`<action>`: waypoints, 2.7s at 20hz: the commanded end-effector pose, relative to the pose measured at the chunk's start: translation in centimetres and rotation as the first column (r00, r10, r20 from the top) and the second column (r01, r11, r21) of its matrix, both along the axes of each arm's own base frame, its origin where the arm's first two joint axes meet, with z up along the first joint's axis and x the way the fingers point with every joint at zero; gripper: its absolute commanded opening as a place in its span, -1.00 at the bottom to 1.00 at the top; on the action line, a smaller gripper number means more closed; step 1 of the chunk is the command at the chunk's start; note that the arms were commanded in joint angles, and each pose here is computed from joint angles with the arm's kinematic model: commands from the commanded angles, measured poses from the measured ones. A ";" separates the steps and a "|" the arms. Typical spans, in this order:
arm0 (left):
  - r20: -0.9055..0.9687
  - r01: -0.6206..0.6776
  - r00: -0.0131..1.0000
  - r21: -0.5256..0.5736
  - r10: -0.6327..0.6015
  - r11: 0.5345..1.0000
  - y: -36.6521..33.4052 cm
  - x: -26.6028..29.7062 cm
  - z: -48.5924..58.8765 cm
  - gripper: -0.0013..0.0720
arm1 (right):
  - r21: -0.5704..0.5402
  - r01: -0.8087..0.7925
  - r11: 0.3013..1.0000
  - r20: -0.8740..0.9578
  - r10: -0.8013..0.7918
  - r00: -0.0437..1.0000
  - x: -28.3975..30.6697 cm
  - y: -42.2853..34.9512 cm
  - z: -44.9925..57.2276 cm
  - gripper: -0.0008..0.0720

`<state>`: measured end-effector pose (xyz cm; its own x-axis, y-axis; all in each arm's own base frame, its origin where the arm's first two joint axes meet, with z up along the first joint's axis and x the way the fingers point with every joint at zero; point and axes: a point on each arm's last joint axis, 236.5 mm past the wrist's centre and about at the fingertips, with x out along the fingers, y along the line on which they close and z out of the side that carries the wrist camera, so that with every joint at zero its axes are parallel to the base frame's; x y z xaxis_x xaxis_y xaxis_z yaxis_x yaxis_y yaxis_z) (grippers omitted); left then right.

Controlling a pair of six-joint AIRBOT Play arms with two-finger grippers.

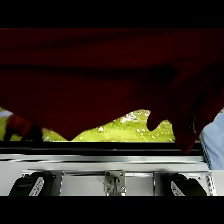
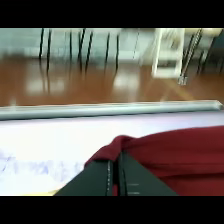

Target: Fold the shirts.

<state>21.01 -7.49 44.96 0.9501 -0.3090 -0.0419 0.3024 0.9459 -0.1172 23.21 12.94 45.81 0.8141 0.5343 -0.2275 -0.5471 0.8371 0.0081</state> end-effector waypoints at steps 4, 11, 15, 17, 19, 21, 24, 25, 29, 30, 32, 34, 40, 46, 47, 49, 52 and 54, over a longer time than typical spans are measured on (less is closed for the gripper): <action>-0.244 -0.131 0.958 0.087 0.149 0.988 3.9 3.1 -8.6 -0.87 | -0.125 -0.042 0.991 -0.427 -0.016 0.904 2.9 -0.5 -10.4 -0.81; -0.387 -0.243 0.874 0.174 0.293 0.954 8.6 11.6 -20.0 -0.87 | -0.096 -0.017 0.995 -0.697 -0.055 0.715 19.6 0.7 -25.0 -0.81; -0.537 -0.221 0.795 0.179 0.283 0.959 9.3 16.9 -27.6 -0.87 | -0.004 0.100 0.995 -0.725 -0.072 0.685 28.8 1.8 -33.4 -0.81; -0.636 -0.196 0.733 0.146 0.244 0.970 8.7 18.7 -31.9 -0.86 | 0.040 0.164 0.986 -0.764 -0.076 0.641 31.0 2.2 -36.9 -0.80; -0.725 -0.180 0.667 0.062 0.168 0.982 7.2 20.1 -35.9 -0.87 | 0.063 0.183 0.981 -0.824 -0.052 0.564 31.2 3.0 -40.4 -0.79; -0.794 -0.176 0.601 -0.020 0.091 0.984 5.5 21.0 -39.4 -0.86 | 0.049 0.185 0.981 -0.876 -0.047 0.481 30.4 3.6 -43.4 -0.55; -0.851 -0.178 0.525 -0.094 0.014 0.979 3.6 21.6 -43.0 -0.86 | 0.055 0.179 0.982 -0.903 -0.028 0.429 29.8 4.3 -45.1 0.11; -0.851 -0.184 0.525 -0.097 0.014 0.978 3.7 21.9 -43.1 -0.69 | 0.060 0.179 0.982 -0.900 -0.024 0.435 29.8 4.3 -44.7 0.31; -0.851 -0.225 0.522 -0.080 0.051 0.971 7.4 22.1 -40.6 0.86 | -0.004 0.124 0.992 -0.874 -0.064 0.482 28.3 -0.4 -41.1 0.31; -0.867 -0.239 0.492 -0.056 0.071 0.969 9.0 21.3 -40.6 0.86 | -0.084 0.102 0.991 -0.878 -0.122 0.463 26.8 -3.3 -40.7 0.31; -0.922 -0.273 0.372 0.000 0.106 0.962 12.4 18.2 -42.7 0.86 | -0.270 0.099 0.958 -0.895 -0.288 0.342 23.1 -9.8 -41.2 0.31; -0.966 -0.277 0.246 0.006 0.077 0.961 13.5 14.8 -45.8 0.86 | -0.332 0.072 0.940 -0.926 -0.340 0.161 18.7 -14.1 -42.4 0.31; -0.987 -0.291 0.128 -0.135 -0.102 0.947 9.2 9.0 -54.3 0.86 | -0.069 0.252 0.965 -0.998 -0.062 -0.032 16.2 -12.0 -46.0 0.31; -0.969 -0.370 0.200 -0.211 -0.145 0.905 7.6 11.8 -55.5 0.86 | -0.082 0.239 0.967 -0.995 -0.093 0.032 17.7 -10.4 -47.6 0.31; -0.967 -0.363 0.204 -0.218 -0.152 0.906 7.0 12.1 -55.7 0.86 | -0.083 0.238 0.968 -0.995 -0.094 0.034 17.7 -10.4 -47.6 0.31; -0.966 -0.348 0.207 -0.218 -0.153 0.912 5.8 12.7 -56.4 0.86 | -0.083 0.237 0.968 -0.995 -0.094 0.034 17.7 -10.4 -47.6 0.31; -0.965 -0.328 0.211 -0.221 -0.157 0.918 3.8 13.5 -57.4 0.85 | -0.100 0.231 0.968 -0.993 -0.110 0.031 17.6 -10.7 -47.8 0.31; -0.964 -0.313 0.207 -0.227 -0.167 0.922 2.7 13.7 -57.7 0.30 | -0.152 0.218 0.964 -0.987 -0.158 0.010 17.0 -11.8 -48.2 0.31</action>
<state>34.15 -3.33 -11.93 0.2556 -0.4553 -0.8529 -0.3562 0.7758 -0.5209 40.66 2.10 -1.95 -0.0777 0.4770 -0.8755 0.1881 0.8694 0.4569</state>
